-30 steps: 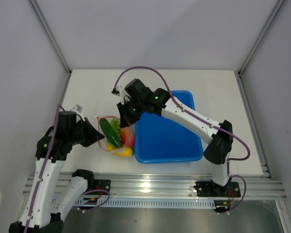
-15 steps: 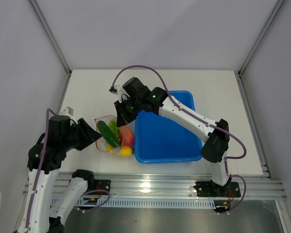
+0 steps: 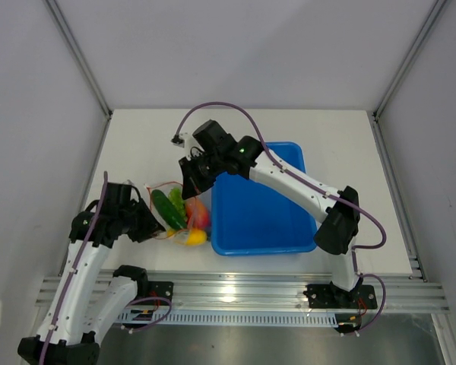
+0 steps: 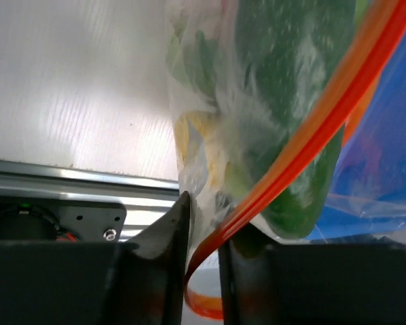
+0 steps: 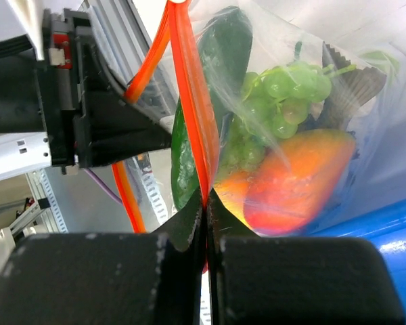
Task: Place the food in the zip-top bag and seal the zipper
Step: Adjust the zipper food storage bag at the center of the board.
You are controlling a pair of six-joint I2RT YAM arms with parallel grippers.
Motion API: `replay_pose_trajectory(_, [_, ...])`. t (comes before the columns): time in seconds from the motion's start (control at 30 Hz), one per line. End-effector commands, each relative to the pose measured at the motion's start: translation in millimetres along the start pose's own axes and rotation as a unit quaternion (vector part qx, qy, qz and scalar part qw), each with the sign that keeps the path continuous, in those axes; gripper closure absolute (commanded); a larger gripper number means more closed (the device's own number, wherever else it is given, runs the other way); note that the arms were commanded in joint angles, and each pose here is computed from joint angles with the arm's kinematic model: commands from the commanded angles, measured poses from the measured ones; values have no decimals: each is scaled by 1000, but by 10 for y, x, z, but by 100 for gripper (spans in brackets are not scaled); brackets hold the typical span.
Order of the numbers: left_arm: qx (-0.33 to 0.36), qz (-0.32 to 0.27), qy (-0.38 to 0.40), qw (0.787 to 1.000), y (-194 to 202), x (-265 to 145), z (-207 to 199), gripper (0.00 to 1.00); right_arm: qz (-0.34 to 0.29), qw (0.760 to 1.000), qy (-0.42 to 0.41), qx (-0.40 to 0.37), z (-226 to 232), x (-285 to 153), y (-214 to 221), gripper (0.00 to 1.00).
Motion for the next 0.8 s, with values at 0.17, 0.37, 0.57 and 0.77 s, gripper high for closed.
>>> replay_pose_trajectory(0.17, [38, -59, 62, 996, -400, -252, -415, 99, -18, 999, -29, -5, 91, -100, -114, 100])
replay_pose_trajectory(0.37, [63, -158, 127, 977, -638, -883, -708, 99, -33, 996, -21, -79, 393, -260, -138, 100])
replay_pose_trajectory(0.57, [49, -26, 89, 994, -293, -173, -460, 99, 0, 999, -36, -35, 243, -8, 81, 100])
replay_pose_trajectory(0.77, [55, -40, 95, 993, -302, -152, -448, 99, 18, 999, -38, -18, 141, 108, 122, 100])
Point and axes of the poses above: each gripper's point midway between its finger pads, its own x axis out along the fingers, its own z axis along the line the jaws close on, y = z × x, the point moved 2 cm from there along -x, back along the fingers
